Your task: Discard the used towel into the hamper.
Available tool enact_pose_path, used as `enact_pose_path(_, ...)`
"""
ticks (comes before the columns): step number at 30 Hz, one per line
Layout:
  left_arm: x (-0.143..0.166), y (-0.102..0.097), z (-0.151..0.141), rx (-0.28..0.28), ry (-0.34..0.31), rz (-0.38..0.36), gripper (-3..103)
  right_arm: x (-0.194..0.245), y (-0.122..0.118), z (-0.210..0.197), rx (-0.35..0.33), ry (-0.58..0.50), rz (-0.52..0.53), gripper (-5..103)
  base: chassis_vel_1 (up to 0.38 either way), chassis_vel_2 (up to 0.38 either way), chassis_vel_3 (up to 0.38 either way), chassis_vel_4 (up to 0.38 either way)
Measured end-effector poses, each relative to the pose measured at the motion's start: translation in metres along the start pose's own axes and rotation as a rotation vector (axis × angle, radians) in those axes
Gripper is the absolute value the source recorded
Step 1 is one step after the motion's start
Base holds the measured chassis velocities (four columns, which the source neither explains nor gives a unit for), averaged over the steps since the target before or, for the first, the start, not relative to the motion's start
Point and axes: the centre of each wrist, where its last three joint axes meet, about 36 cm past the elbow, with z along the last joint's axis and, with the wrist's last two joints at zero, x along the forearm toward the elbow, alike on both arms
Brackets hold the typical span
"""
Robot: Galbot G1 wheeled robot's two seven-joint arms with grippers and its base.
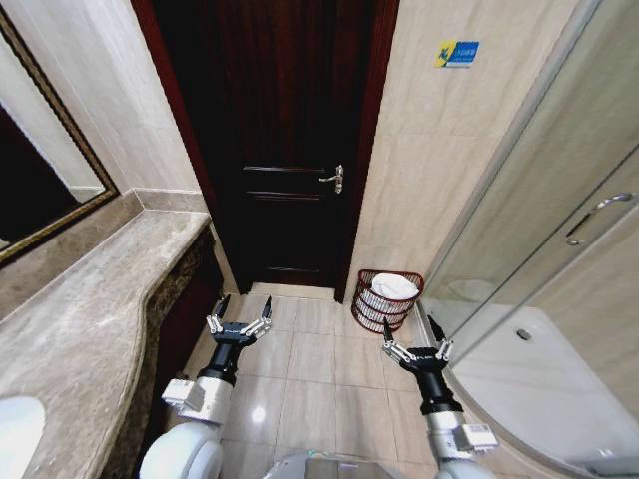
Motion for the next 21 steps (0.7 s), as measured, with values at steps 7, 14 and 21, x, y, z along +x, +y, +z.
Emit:
enact_pose_path(7, 0.0000, 0.0000, 0.0000, 0.000, 0.000, 0.000, 100, 0.0001, 0.0000, 0.0000, 0.000, 0.000, 0.000, 100, 0.101, -0.113, -0.113, 0.108)
enact_pose_path(14, 0.0000, 0.0000, 0.0000, 0.000, 0.000, 0.000, 100, 0.0000, 0.0000, 0.0000, 0.000, 0.000, 0.000, 100, 0.005, -0.009, -0.007, 0.004)
enact_pose_path(21, 0.0000, 0.0000, 0.0000, 0.000, 0.000, 0.000, 100, 0.0000, 0.0000, 0.0000, 0.000, 0.000, 0.000, 100, 0.000, 0.000, 0.000, 0.000)
